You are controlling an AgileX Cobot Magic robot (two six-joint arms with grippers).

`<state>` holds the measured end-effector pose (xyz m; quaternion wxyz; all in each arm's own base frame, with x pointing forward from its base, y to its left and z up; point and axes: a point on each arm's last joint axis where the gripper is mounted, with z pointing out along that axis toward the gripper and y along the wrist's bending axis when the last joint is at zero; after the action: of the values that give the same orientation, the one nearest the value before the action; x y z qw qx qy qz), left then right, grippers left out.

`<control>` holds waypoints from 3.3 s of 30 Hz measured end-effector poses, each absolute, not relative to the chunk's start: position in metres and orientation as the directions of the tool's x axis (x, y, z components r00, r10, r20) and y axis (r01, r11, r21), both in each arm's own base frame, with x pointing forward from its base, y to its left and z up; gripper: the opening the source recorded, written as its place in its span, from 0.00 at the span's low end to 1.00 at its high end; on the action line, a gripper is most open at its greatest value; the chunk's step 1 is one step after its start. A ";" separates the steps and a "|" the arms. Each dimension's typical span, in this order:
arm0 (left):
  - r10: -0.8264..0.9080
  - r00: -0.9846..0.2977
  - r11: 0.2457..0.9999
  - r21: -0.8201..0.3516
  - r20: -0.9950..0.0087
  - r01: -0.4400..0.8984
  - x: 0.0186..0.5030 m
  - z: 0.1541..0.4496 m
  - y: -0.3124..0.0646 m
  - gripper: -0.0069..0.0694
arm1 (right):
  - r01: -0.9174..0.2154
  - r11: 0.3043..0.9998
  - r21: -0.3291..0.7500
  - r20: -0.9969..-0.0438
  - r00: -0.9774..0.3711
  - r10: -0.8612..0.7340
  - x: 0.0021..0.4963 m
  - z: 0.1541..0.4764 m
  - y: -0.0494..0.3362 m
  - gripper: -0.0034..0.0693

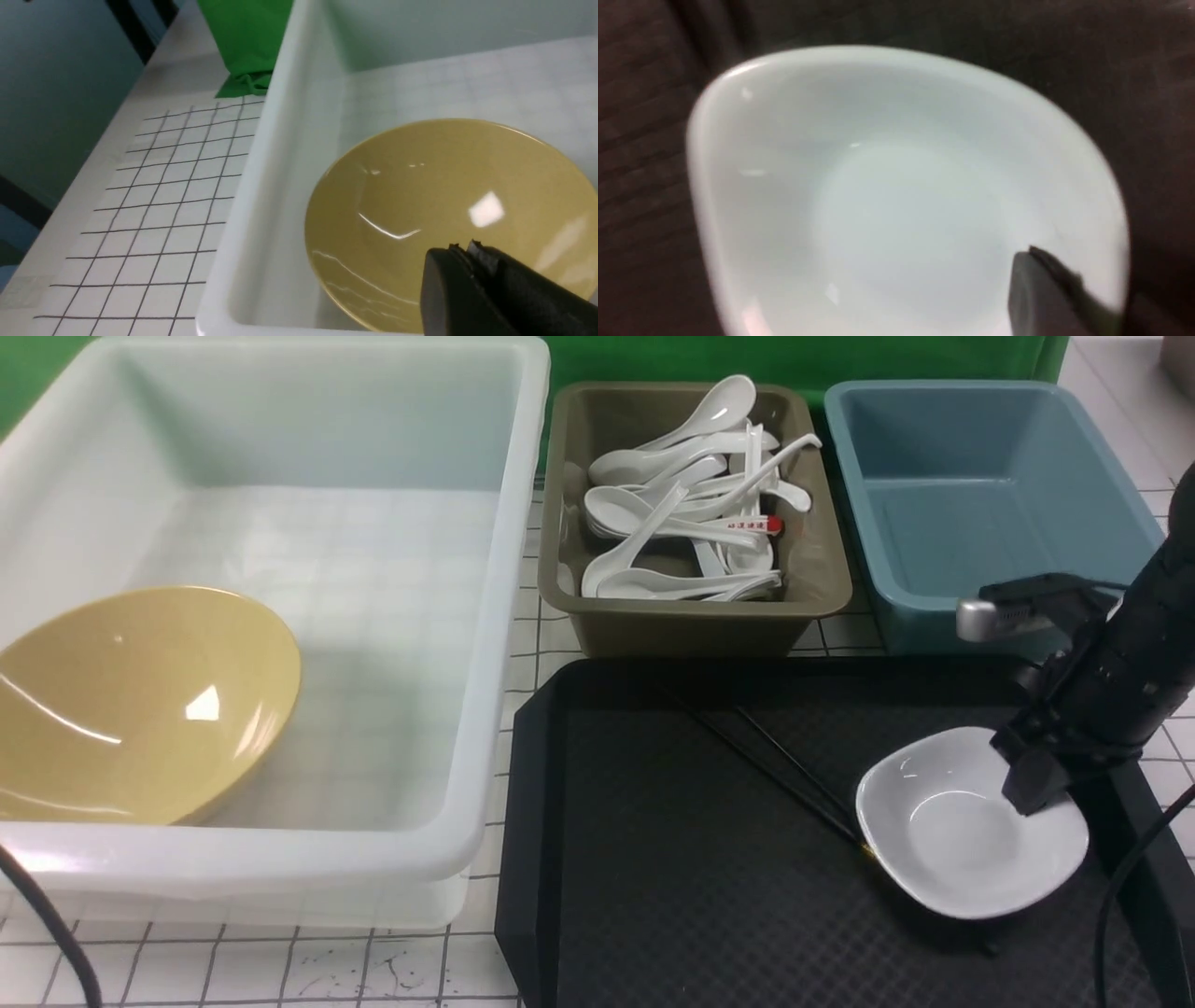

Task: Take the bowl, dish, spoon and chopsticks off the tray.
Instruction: Use the right arm to grab the plate, then use the right arm to put the plate into the large storage box on the left, then use the right arm to grab a chopstick

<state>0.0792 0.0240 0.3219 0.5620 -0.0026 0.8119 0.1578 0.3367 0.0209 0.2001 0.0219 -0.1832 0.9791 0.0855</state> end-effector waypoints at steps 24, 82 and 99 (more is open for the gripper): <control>0.091 -0.300 0.970 0.152 -0.950 -0.189 0.086 0.310 0.020 0.07 | -0.826 0.526 -0.202 -0.607 -0.316 -0.729 0.342 0.322 0.371 0.14; -0.047 -0.245 0.988 -0.009 -0.968 -0.157 0.092 0.295 0.013 0.07 | -0.576 0.815 -0.059 -0.092 -0.810 -0.579 0.270 0.173 0.121 0.25; -0.039 -0.221 0.990 -0.008 -0.975 -0.138 0.093 0.297 0.012 0.07 | -0.615 0.782 -0.101 -0.223 -0.752 -0.620 0.241 0.242 0.107 0.10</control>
<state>0.0925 0.0116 0.2974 0.6217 -0.0567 0.7802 0.0399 0.2411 0.1066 0.2418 0.1229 -0.3301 0.9358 -0.0109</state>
